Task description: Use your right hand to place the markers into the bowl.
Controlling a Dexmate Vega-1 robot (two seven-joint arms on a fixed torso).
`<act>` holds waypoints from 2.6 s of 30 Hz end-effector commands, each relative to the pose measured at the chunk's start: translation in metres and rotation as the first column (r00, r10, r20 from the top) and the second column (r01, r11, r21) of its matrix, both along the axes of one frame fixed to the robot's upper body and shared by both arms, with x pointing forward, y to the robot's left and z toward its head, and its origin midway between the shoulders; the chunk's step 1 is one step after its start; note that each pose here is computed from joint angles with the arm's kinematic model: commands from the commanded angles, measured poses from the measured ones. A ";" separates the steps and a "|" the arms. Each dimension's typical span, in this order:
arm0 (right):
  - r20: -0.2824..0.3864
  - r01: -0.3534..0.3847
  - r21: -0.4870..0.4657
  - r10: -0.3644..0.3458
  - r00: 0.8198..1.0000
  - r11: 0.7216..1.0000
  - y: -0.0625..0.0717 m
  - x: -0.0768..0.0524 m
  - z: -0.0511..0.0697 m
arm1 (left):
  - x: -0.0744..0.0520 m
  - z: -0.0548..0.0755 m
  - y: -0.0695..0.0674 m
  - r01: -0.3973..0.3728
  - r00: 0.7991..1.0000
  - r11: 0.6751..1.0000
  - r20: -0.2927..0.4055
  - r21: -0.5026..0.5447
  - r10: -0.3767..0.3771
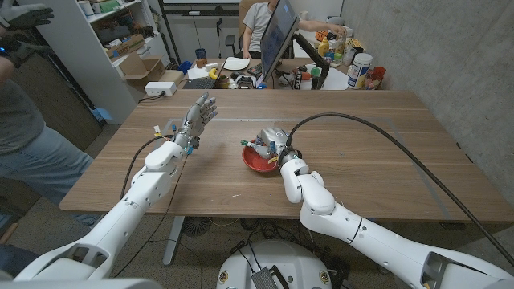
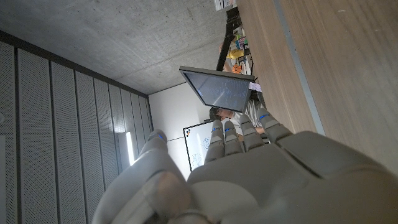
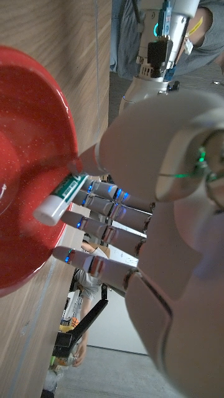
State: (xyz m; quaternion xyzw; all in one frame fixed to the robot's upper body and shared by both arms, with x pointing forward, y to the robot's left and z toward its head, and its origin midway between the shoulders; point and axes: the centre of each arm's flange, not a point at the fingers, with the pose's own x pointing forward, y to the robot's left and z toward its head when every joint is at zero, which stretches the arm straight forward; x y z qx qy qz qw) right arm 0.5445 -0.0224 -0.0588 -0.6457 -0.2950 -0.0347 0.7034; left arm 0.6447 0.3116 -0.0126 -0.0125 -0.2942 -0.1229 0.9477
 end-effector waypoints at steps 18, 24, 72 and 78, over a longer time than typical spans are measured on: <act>0.022 0.026 0.018 -0.026 0.999 1.000 -0.018 -0.011 0.003 | 0.001 -0.003 -0.010 0.010 1.000 1.000 -0.009 0.008 -0.010; -0.005 0.032 0.016 -0.032 0.999 0.999 -0.020 -0.008 0.000 | 0.000 -0.002 -0.010 0.008 1.000 1.000 -0.006 0.010 -0.008; -0.060 0.073 -0.004 -0.073 0.996 0.997 -0.034 -0.010 -0.007 | -0.007 -0.004 -0.013 0.003 1.000 1.000 -0.009 0.019 -0.003; -0.023 0.064 0.011 -0.063 0.998 0.998 -0.038 -0.017 -0.002 | -0.007 -0.005 -0.015 0.008 1.000 1.000 -0.010 0.022 -0.007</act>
